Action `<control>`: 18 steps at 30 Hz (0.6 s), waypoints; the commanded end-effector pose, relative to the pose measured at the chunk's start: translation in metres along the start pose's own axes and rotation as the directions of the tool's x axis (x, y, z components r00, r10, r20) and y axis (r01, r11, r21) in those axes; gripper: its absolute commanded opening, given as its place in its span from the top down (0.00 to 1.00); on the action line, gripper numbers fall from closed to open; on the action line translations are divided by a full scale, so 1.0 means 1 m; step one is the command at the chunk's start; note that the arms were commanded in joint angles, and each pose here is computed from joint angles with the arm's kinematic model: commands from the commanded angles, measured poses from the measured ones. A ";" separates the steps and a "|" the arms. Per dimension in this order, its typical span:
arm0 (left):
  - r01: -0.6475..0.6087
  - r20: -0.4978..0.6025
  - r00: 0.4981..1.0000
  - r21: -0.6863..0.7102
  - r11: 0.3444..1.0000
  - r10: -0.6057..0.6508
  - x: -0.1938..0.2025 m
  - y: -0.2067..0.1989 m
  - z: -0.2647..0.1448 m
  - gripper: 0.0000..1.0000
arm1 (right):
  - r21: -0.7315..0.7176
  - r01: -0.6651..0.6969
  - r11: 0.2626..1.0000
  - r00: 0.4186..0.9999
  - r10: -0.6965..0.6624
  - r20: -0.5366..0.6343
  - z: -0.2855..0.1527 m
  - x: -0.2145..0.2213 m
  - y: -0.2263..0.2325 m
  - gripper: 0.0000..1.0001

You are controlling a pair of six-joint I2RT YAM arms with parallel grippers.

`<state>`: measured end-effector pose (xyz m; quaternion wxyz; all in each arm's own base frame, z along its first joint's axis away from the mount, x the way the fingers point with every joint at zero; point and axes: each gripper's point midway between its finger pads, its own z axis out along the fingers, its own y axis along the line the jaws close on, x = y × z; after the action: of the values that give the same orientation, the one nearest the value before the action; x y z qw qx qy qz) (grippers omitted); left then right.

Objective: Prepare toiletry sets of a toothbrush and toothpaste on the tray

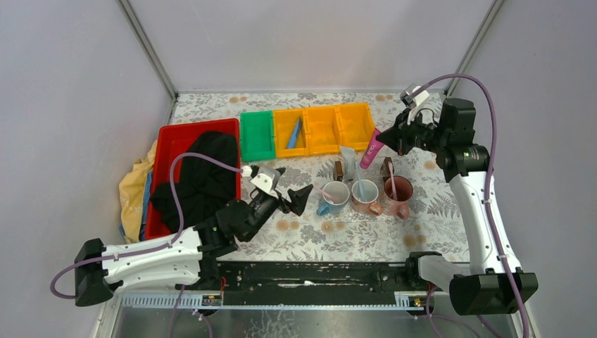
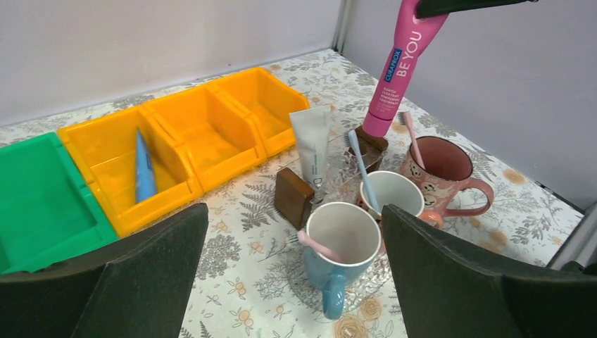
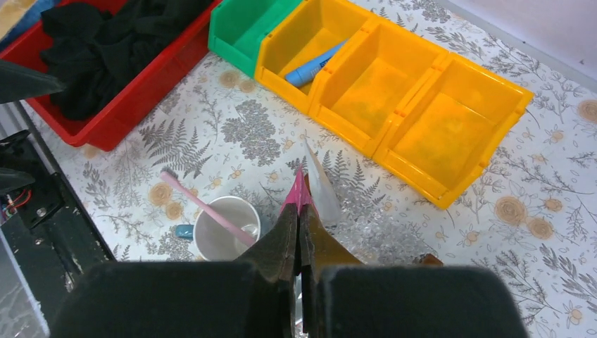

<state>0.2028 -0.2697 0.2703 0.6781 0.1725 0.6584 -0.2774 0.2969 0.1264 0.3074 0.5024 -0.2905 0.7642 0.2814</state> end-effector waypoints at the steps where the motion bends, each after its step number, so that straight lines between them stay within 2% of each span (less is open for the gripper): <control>1: 0.007 0.001 1.000 -0.079 0.997 -0.007 0.002 0.018 -0.004 0.00 | 0.051 0.065 0.997 0.995 -0.069 0.069 0.001 -0.026 -0.014 0.99; 7: -0.011 -0.007 1.000 -0.096 0.995 0.010 0.005 0.021 0.001 0.00 | 0.147 0.087 0.985 0.995 -0.093 0.033 0.012 -0.014 -0.044 0.98; 13: -0.035 -0.022 0.999 -0.109 0.993 0.033 -0.009 0.028 0.015 0.00 | 0.032 0.168 0.985 0.986 -0.168 0.004 0.031 0.009 -0.043 0.98; 18: -0.027 -0.025 0.999 -0.142 0.989 0.024 -0.020 0.045 0.028 0.00 | -0.008 0.164 0.986 0.986 -0.164 -0.026 0.044 0.021 -0.049 0.98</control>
<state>0.2406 -0.2507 0.2638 0.6763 0.1479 0.6890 -0.2143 0.3408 0.1171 0.2549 0.4851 -0.3183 0.7779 0.2414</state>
